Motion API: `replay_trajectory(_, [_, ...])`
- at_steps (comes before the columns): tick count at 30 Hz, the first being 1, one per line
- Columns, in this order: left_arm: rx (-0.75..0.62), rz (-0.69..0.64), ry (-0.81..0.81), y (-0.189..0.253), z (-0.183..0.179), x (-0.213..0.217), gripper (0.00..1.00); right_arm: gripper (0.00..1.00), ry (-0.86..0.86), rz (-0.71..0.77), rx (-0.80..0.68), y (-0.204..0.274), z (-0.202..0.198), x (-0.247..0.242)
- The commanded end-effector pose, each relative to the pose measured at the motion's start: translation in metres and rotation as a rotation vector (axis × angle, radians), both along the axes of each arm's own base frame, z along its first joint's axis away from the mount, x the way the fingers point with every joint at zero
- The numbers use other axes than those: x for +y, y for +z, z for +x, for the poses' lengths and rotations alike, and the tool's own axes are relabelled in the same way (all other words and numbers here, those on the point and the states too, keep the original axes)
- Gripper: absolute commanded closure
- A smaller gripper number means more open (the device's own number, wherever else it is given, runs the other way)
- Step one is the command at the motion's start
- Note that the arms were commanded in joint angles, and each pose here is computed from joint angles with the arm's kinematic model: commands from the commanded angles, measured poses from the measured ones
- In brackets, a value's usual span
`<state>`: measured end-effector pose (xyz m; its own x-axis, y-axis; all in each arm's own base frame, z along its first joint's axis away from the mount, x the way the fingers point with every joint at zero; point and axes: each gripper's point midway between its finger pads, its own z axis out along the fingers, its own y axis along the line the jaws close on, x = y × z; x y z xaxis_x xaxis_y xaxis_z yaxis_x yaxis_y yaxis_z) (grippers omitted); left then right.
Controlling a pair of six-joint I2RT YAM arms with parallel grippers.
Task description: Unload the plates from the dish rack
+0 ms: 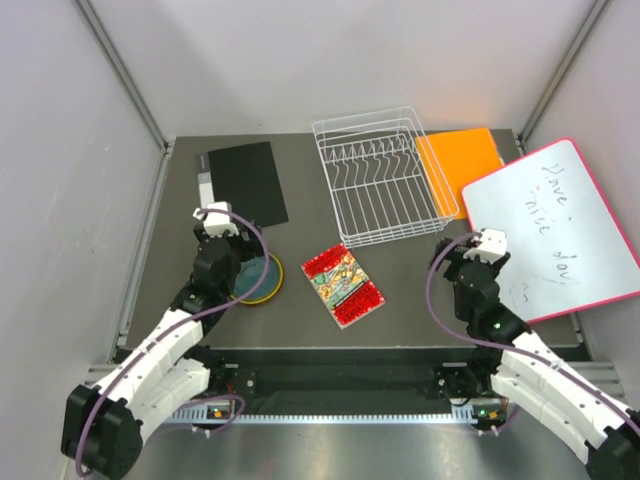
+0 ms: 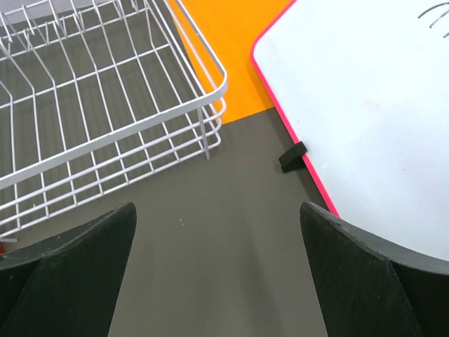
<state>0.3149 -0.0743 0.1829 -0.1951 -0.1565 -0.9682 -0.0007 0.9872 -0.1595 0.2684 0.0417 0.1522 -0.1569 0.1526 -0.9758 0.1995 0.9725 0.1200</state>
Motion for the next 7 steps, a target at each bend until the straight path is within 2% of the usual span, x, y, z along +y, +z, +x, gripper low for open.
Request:
replay_trajectory(1, [-0.084, -0.020, 0.058, 0.0196, 0.0047, 0.0092, 0.14, 0.00, -0.022, 0.055, -0.118, 0.0171, 0.0019, -0.0041])
replay_trajectory(7, [-0.108, -0.007, 0.081, 0.0238, 0.0134, 0.0110, 0.13, 0.00, -0.047, 0.031, -0.156, 0.0227, 0.0069, -0.0073])
